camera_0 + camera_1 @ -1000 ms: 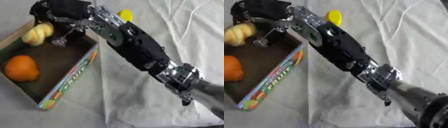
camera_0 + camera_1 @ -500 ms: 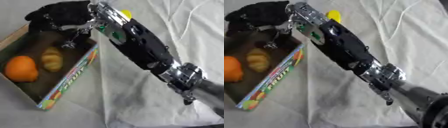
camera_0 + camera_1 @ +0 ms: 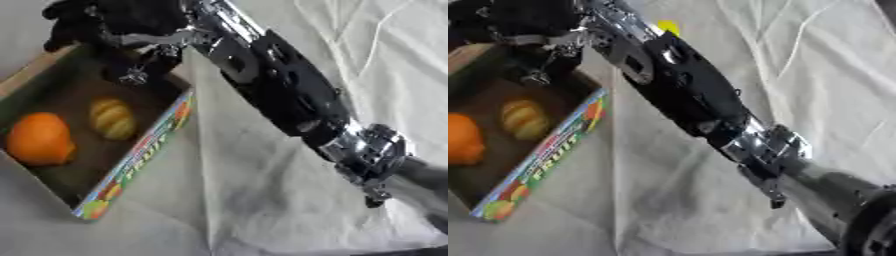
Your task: Pick up objects on the table and place them in the box.
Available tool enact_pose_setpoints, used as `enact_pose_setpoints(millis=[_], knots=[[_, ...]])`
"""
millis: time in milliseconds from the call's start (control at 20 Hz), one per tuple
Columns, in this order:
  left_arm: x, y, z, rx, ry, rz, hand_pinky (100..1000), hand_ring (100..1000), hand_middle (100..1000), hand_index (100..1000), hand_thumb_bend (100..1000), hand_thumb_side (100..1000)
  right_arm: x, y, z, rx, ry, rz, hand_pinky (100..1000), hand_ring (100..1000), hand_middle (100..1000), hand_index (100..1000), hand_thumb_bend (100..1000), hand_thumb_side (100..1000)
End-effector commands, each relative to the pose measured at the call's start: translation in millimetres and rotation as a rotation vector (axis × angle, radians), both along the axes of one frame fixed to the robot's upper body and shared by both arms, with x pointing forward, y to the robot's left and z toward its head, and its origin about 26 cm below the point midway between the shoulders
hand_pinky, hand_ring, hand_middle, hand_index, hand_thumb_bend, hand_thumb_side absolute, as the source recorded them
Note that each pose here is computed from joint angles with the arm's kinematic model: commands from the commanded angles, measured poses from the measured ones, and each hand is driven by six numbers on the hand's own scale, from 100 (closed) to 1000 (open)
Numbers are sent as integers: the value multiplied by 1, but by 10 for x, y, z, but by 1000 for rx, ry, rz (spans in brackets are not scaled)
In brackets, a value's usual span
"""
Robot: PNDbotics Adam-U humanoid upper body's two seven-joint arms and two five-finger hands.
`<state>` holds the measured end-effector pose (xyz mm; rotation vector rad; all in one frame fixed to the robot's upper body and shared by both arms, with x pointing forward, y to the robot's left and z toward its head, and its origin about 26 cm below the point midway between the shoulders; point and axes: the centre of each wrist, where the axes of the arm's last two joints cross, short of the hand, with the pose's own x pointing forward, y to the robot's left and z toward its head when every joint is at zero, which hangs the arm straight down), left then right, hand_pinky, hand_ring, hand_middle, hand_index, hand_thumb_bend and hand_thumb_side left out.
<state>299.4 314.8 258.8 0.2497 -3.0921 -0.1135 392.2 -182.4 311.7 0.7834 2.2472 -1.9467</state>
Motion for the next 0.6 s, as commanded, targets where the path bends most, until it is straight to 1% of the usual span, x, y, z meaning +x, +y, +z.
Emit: enact_pose_setpoints(millis=[50, 100, 150, 300, 350, 450, 600], knots=[[-49, 52, 94, 24, -25, 16, 831, 819, 769, 880, 226, 257, -146, -286, 364, 86, -13, -18, 890, 1000, 818, 941, 100, 100], [-52, 59, 90, 24, -24, 20, 831, 819, 769, 880, 224, 258, -165, -405, 419, 106, 8, -41, 893, 1000, 820, 944, 100, 100], [-56, 69, 83, 24, -21, 25, 831, 819, 769, 880, 222, 259, -165, -576, 453, 123, 32, -85, 896, 1000, 819, 946, 100, 100], [-64, 92, 66, 23, -16, 39, 830, 819, 769, 880, 213, 269, -165, -1115, 447, 159, 104, -218, 901, 1000, 831, 953, 100, 100], [-66, 97, 61, 21, -13, 43, 830, 819, 769, 880, 208, 273, -180, -1316, 419, 151, 115, -279, 902, 1000, 838, 955, 100, 100], [-66, 98, 54, 19, -11, 47, 830, 818, 769, 879, 200, 278, -220, -1634, 329, 120, 122, -377, 905, 1000, 843, 959, 100, 100], [-63, 90, 46, 17, -7, 47, 830, 818, 769, 879, 189, 285, -263, -1942, 186, 91, 135, -473, 906, 1000, 842, 959, 100, 100]])
